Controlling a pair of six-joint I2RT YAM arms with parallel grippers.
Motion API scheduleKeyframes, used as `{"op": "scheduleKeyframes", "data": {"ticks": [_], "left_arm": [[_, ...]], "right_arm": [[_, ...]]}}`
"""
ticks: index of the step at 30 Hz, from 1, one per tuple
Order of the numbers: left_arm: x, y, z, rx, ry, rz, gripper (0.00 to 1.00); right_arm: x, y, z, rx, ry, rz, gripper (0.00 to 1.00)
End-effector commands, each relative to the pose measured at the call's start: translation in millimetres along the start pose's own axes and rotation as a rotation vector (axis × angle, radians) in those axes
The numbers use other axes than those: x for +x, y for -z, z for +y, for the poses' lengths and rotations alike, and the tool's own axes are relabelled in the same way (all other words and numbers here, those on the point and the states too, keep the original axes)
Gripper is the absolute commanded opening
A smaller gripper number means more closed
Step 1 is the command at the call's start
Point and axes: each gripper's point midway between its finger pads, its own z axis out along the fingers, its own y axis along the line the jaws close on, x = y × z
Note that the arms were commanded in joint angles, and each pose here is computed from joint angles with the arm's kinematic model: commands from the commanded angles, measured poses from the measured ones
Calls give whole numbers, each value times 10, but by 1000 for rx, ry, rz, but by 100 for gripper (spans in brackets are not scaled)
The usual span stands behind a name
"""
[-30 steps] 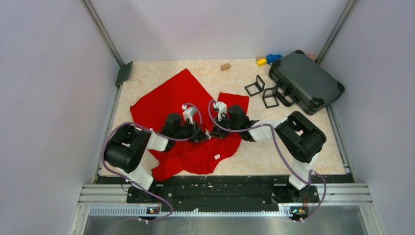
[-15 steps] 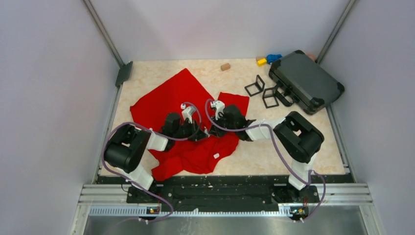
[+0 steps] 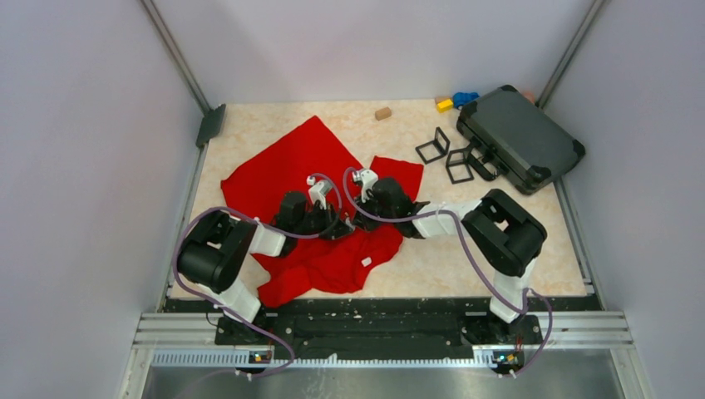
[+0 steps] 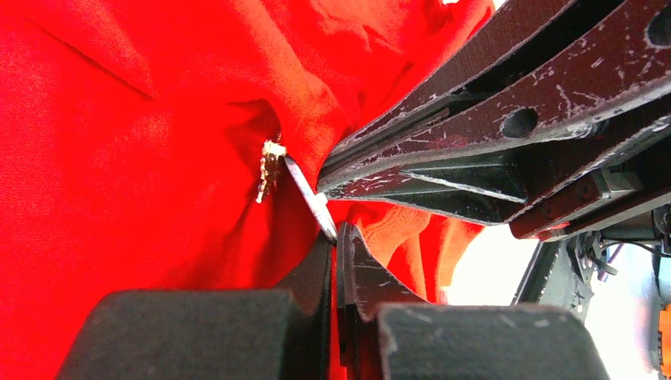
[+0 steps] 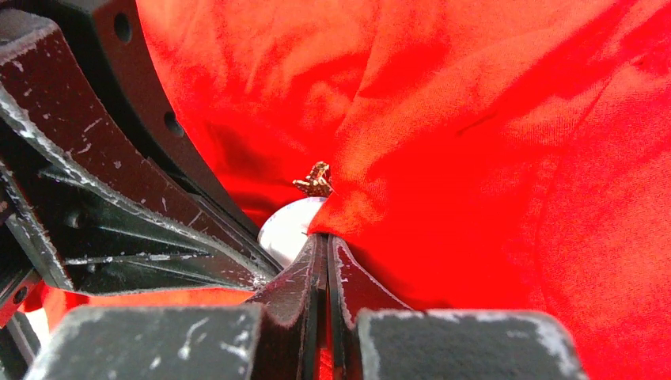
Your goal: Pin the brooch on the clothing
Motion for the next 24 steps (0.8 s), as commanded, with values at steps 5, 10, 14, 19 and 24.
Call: {"op": "scheduleKeyframes", "data": {"ticks": [5,10,14,19,24], "left_arm": [[-106,-43,-281,130,-54,-5,0],[-67,-34,-142,49,-37,3,0],[-20,-10,-30,-12,-5,5,0],[-43,11,37,-52,25,-8,0],[-57,40,29,-63,33,-8,0]], "right_arm": [[-121,-134,39,37,16,-31,0],[-219,-29,-43,107,-26,-75,0],[-332,86,-70,142,-37,-119,0],[-404,166,-41,139,-38,-141,0],[-500,262,34,115,-33,-162,0]]}}
